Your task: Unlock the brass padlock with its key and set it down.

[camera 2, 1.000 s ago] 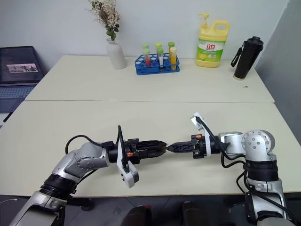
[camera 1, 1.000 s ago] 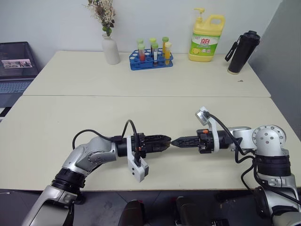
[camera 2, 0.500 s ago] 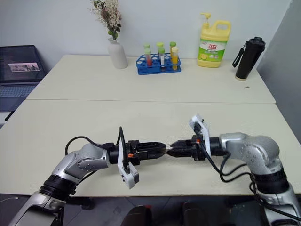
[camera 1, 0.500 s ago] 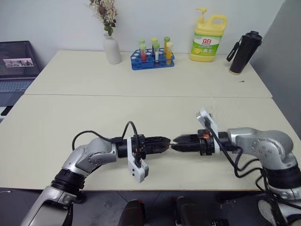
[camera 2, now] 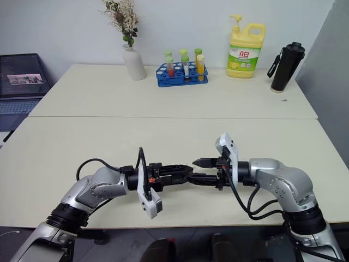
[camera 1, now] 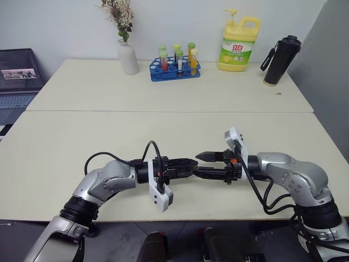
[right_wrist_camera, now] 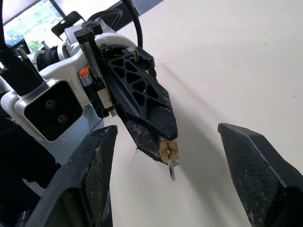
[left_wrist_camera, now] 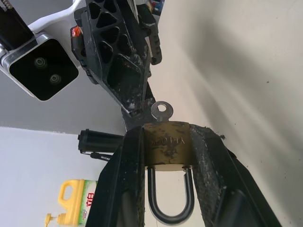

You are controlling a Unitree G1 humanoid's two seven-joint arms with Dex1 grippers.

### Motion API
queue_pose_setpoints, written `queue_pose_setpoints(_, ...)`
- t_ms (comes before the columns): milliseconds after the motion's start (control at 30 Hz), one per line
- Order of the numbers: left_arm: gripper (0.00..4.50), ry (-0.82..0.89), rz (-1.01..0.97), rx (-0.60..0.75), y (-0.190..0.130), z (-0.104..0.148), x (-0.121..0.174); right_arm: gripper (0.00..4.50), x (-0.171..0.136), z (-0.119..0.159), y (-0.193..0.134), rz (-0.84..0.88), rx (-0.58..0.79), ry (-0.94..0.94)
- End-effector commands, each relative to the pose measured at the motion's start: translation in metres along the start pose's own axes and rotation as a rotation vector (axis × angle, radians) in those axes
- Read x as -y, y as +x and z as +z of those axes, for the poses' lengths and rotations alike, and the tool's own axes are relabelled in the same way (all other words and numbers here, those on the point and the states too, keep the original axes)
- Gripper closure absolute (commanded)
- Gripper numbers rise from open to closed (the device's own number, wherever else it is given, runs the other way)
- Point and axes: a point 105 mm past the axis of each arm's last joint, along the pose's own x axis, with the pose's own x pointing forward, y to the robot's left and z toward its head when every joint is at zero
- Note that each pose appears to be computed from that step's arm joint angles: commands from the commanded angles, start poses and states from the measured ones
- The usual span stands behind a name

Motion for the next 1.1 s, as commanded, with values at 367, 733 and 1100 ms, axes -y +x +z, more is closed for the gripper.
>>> queue_pose_setpoints(367,3.52,0.015,0.059,0.016,0.0012,0.0047,-0.0128,2.66,-0.006,0.0021,0.0068,0.025,0.012,-0.024)
queue_pose_setpoints(733,3.52,0.015,0.071,0.013,0.0024,0.0053,-0.0138,4.35,-0.0068,0.0082,0.0077,0.036,0.032,-0.018)
queue_pose_setpoints(1100,1.25,-0.066,0.097,0.009,-0.0063,0.0042,-0.0187,4.35,-0.005,0.0107,0.0064,0.048,0.026,-0.037)
